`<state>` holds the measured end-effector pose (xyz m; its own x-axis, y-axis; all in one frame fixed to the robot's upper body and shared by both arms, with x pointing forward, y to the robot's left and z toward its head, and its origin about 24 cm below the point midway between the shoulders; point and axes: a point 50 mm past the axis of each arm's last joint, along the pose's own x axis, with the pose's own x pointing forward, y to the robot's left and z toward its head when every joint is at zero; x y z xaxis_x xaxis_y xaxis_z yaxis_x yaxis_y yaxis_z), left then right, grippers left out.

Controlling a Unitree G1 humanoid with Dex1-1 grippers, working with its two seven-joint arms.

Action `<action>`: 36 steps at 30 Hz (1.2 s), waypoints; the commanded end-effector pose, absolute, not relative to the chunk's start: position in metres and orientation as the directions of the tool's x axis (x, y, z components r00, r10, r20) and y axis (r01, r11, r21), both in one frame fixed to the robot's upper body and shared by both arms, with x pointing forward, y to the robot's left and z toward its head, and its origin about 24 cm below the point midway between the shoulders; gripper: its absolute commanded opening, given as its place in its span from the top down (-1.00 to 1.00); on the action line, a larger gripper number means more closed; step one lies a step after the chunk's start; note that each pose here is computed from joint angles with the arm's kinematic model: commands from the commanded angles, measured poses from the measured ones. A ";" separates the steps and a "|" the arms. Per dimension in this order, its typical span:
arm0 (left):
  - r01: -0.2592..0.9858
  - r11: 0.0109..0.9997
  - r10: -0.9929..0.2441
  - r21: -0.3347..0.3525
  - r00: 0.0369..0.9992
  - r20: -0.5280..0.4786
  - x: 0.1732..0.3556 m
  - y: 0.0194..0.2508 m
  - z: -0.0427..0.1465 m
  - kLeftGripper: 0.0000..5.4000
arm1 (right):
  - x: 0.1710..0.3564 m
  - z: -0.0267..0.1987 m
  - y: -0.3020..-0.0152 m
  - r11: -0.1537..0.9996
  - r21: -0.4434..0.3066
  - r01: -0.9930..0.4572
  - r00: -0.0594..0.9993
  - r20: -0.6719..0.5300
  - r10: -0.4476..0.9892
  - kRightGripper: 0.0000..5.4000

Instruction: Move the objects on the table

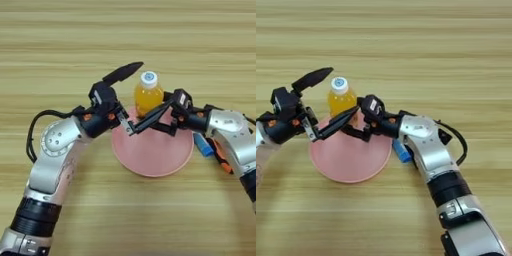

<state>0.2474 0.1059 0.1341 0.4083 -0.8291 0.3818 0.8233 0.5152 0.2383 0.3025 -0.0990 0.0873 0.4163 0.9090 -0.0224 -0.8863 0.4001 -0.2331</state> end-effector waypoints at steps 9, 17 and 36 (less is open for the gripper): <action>0.706 0.686 -0.701 0.179 0.573 0.424 0.269 0.122 0.135 -1.00 | 0.331 0.120 -0.141 0.661 -0.226 -0.716 0.663 0.077 0.745 -0.28; 0.543 0.830 -0.546 0.124 0.747 0.380 0.292 0.137 0.112 -1.00 | 0.349 0.117 -0.169 0.848 -0.171 -0.502 0.846 0.106 0.523 -0.28; 0.138 0.988 -0.153 0.068 0.931 0.330 0.315 0.173 0.074 -1.00 | 0.346 0.075 -0.179 0.938 -0.146 -0.315 0.943 0.063 0.326 -0.28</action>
<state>0.3121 0.1728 0.0724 0.9319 -0.1598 0.3257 0.1481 0.9871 0.0604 0.3469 -0.1777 0.0697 0.9435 0.3306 0.0214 -0.3250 0.9360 -0.1351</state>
